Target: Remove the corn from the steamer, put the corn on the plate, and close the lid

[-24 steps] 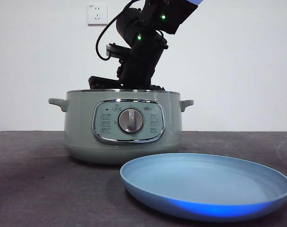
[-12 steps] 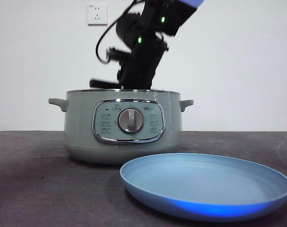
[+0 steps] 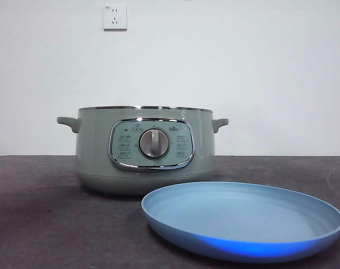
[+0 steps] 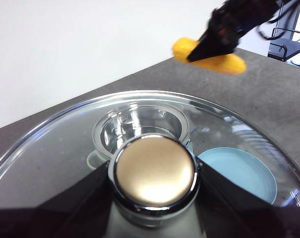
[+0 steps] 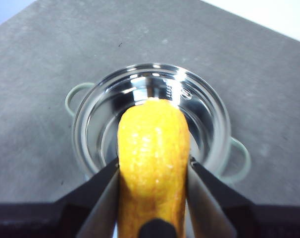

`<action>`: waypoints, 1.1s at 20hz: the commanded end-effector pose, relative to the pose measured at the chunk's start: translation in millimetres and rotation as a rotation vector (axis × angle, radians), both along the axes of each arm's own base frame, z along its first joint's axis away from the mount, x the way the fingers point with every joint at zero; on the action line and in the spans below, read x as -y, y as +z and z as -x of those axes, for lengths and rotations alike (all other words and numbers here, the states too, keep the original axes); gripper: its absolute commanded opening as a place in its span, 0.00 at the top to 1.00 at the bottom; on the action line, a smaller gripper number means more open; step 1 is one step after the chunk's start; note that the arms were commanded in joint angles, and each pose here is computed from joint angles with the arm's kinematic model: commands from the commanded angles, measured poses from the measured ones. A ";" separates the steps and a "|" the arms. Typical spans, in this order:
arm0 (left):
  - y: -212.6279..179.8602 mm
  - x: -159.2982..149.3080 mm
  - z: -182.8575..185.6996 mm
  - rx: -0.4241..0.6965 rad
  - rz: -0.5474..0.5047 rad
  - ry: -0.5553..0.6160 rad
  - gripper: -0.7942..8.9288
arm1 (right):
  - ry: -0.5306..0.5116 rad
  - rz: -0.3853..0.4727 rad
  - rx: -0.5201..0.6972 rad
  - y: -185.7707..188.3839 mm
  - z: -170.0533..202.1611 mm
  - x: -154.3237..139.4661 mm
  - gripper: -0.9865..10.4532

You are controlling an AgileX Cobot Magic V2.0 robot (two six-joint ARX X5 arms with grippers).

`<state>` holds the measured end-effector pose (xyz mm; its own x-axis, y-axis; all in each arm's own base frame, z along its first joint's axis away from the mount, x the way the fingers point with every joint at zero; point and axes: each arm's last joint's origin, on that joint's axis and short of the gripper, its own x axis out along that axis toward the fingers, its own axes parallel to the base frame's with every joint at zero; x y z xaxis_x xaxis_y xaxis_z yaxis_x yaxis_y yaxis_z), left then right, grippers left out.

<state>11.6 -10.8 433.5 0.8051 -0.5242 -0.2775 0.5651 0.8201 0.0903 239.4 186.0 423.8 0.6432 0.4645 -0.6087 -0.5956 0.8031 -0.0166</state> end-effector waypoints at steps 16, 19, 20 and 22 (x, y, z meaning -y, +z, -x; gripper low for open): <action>7.2 7.5 -19.4 0.008 0.010 -0.005 0.92 | -0.091 0.014 -0.266 -256.1 39.4 35.5 0.92; 8.4 9.2 -23.9 0.011 0.011 -0.005 0.92 | -0.093 0.041 -0.300 -273.4 37.0 33.5 0.92; 8.2 9.9 -25.8 0.005 0.009 -0.006 0.92 | -0.092 0.043 -0.304 -277.8 35.3 32.2 0.92; 8.0 11.3 -29.6 -0.006 0.005 -0.006 0.92 | -0.092 0.051 -0.317 -284.7 33.2 30.3 0.92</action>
